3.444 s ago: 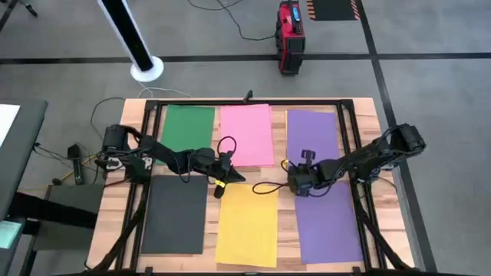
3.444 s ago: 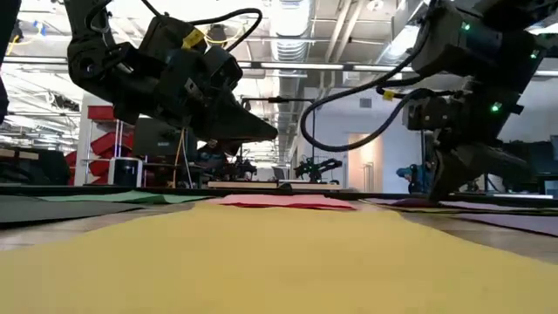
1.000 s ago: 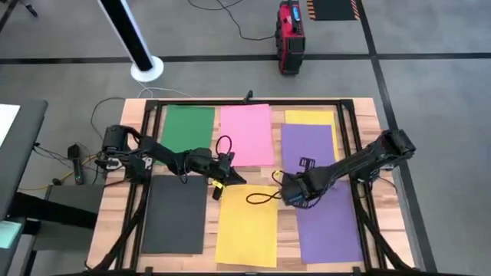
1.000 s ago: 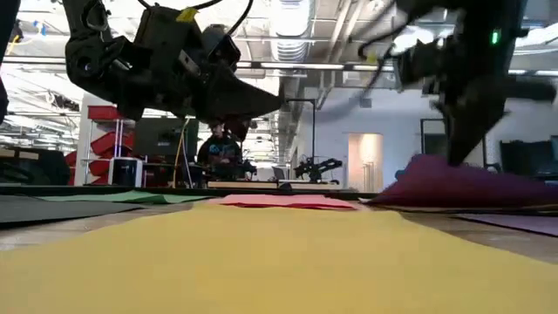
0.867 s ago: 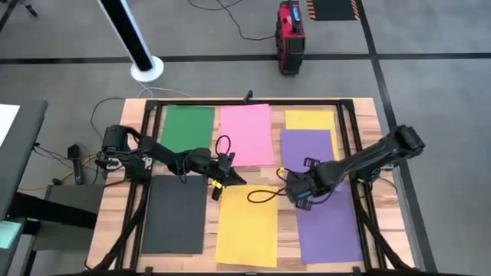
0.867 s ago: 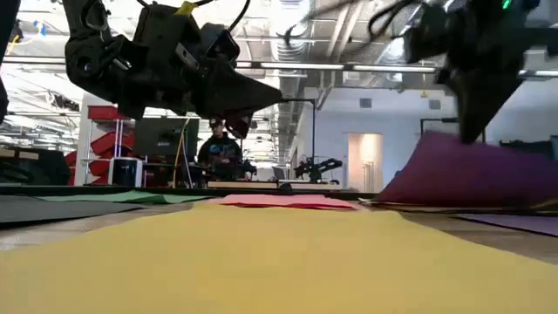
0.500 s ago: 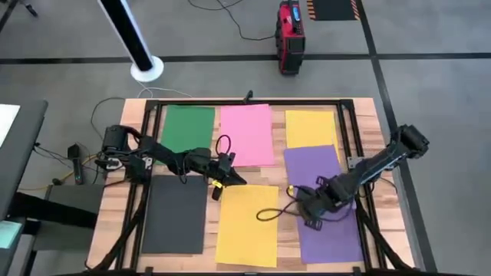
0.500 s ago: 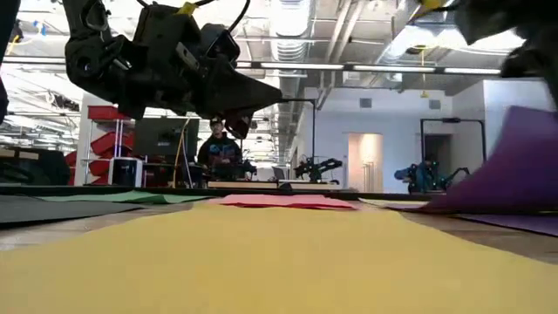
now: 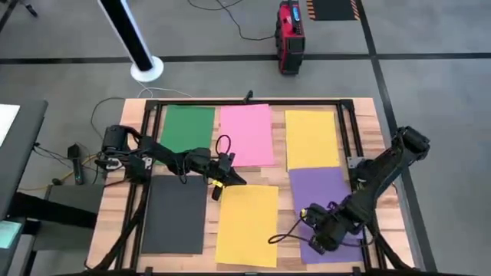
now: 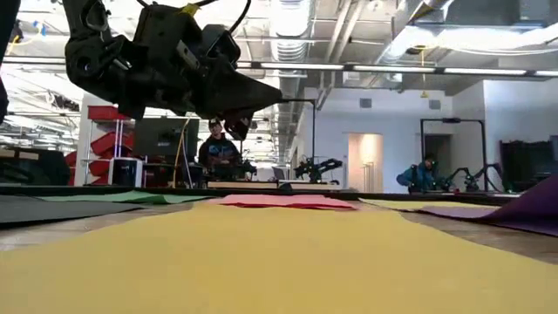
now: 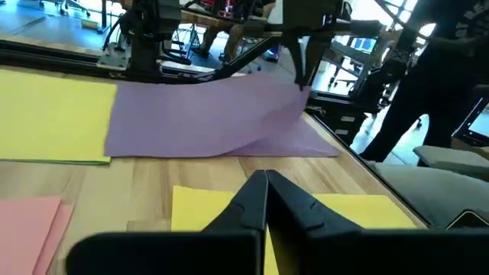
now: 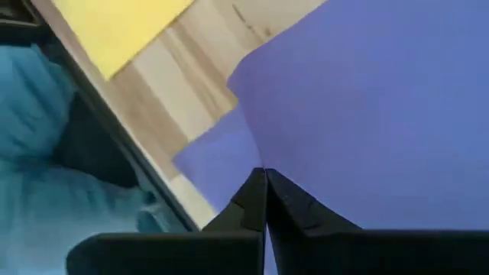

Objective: Organize paper
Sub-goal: Stack the violet paper on top of the violet paper

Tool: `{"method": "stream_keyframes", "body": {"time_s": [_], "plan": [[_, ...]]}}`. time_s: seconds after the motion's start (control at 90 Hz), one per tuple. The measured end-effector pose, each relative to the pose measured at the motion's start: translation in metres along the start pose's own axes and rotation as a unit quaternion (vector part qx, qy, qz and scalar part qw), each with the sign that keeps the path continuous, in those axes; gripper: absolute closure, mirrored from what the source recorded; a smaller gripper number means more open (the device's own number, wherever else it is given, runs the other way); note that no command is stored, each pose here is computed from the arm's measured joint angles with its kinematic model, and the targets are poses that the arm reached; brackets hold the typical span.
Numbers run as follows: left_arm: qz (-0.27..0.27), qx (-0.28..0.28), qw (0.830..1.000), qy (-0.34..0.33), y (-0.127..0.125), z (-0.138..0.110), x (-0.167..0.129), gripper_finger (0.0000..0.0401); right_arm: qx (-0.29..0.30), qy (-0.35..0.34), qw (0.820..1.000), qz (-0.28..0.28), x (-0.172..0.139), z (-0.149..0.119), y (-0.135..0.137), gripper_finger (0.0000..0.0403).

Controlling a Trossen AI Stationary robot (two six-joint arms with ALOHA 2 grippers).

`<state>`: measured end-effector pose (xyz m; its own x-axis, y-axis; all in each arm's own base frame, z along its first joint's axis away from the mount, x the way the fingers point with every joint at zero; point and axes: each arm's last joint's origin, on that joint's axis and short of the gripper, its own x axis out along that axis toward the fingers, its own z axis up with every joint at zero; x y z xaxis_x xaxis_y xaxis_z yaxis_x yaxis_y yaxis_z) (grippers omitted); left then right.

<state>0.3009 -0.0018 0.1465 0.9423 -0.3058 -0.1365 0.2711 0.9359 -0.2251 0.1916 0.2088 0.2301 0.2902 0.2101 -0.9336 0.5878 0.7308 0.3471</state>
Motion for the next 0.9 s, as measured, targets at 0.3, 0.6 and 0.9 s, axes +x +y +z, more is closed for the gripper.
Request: {"method": "stream_keyframes", "body": {"time_s": [0.3, 0.6, 0.9], "plan": [[0.0, 0.0, 1.0, 0.0, 0.0, 0.0, 0.0, 0.0401, 0.017, 0.014, 0.999, 0.026, 0.039, -0.025, 0.019, 0.0403], [0.0, 0.0, 1.0, 0.0, 0.0, 0.0, 0.0, 0.0401, 0.017, 0.017, 1.0, 0.019, 0.058, -0.033, 0.022, 0.0403], [0.0, 0.0, 1.0, 0.0, 0.0, 0.0, 0.0, 0.0401, -0.01, 0.034, 0.999, 0.015, 0.056, -0.049, 0.021, 0.0403]]}}
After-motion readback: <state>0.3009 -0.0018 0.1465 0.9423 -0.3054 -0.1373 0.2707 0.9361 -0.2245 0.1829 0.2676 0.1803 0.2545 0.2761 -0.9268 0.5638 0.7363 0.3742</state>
